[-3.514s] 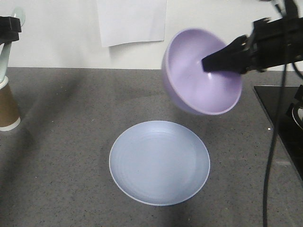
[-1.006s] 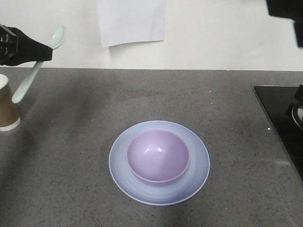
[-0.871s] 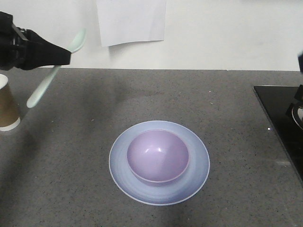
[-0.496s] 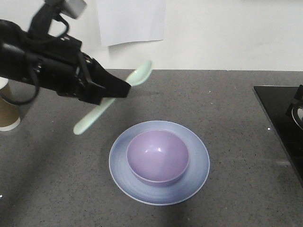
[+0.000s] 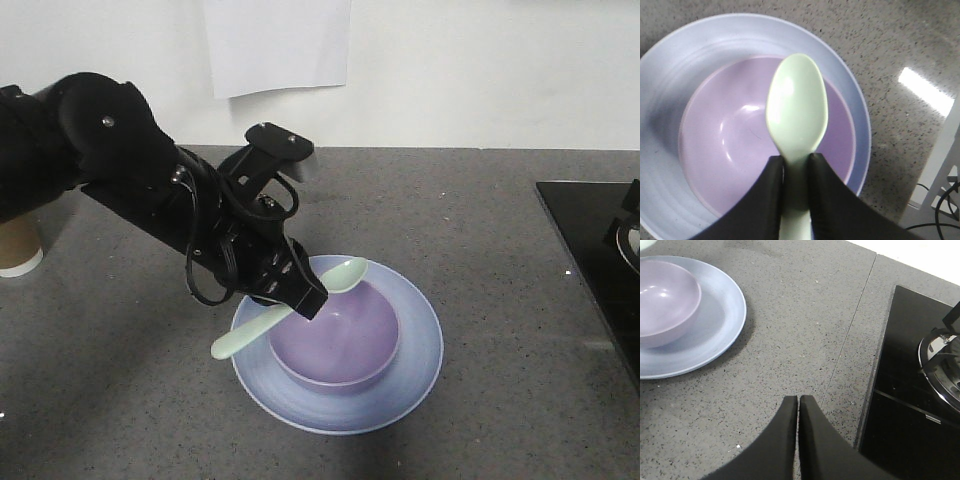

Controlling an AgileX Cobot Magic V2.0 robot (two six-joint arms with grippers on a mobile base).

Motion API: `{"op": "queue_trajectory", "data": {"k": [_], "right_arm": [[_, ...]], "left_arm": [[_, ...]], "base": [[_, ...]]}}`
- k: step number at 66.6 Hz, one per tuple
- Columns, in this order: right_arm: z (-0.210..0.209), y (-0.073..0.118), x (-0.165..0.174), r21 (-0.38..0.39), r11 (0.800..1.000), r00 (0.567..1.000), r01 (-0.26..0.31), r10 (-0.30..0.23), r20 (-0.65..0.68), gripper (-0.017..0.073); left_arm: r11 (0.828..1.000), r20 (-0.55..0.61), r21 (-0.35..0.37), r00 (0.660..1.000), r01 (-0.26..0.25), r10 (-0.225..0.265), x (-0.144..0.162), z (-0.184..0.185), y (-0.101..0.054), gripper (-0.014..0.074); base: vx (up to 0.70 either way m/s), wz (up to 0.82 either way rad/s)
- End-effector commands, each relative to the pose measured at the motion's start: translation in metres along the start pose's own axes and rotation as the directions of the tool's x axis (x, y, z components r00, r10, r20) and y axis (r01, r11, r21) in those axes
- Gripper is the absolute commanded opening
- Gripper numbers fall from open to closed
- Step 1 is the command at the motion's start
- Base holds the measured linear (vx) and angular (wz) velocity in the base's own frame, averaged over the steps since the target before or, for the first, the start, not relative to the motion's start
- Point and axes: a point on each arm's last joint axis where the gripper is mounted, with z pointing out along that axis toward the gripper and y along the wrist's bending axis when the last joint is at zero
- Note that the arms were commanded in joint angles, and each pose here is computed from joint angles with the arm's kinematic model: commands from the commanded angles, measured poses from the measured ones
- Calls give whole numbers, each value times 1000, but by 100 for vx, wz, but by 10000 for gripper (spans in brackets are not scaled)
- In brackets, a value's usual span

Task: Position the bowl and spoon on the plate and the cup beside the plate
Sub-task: 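Move the left gripper over the bowl and lower the spoon into it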

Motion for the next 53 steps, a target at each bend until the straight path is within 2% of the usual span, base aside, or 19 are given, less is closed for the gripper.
{"op": "queue_trajectory", "data": {"k": [1, 25, 38, 53], "right_arm": [[-5, -3, -12, 24, 1000, 996, 1, -4, 89, -3], [-5, -3, -12, 24, 1000, 996, 1, -3, 90, -3], [-5, -3, -12, 24, 1000, 996, 2, -4, 90, -3], [-5, -3, -12, 24, 1000, 996, 2, -4, 90, -3]], "left_arm": [[1000, 73, 0, 997, 1, -1, -10, -10, -7, -8], [999, 12, -1, 999, 38, -38, -9, 23, 8, -6], [999, 38, -10, 999, 39, -38, -11, 22, 9, 8], [999, 39, -5, 998, 44, -44, -11, 22, 8, 104]], "base": [[0, 0], [0, 0], [0, 0], [0, 0]]}}
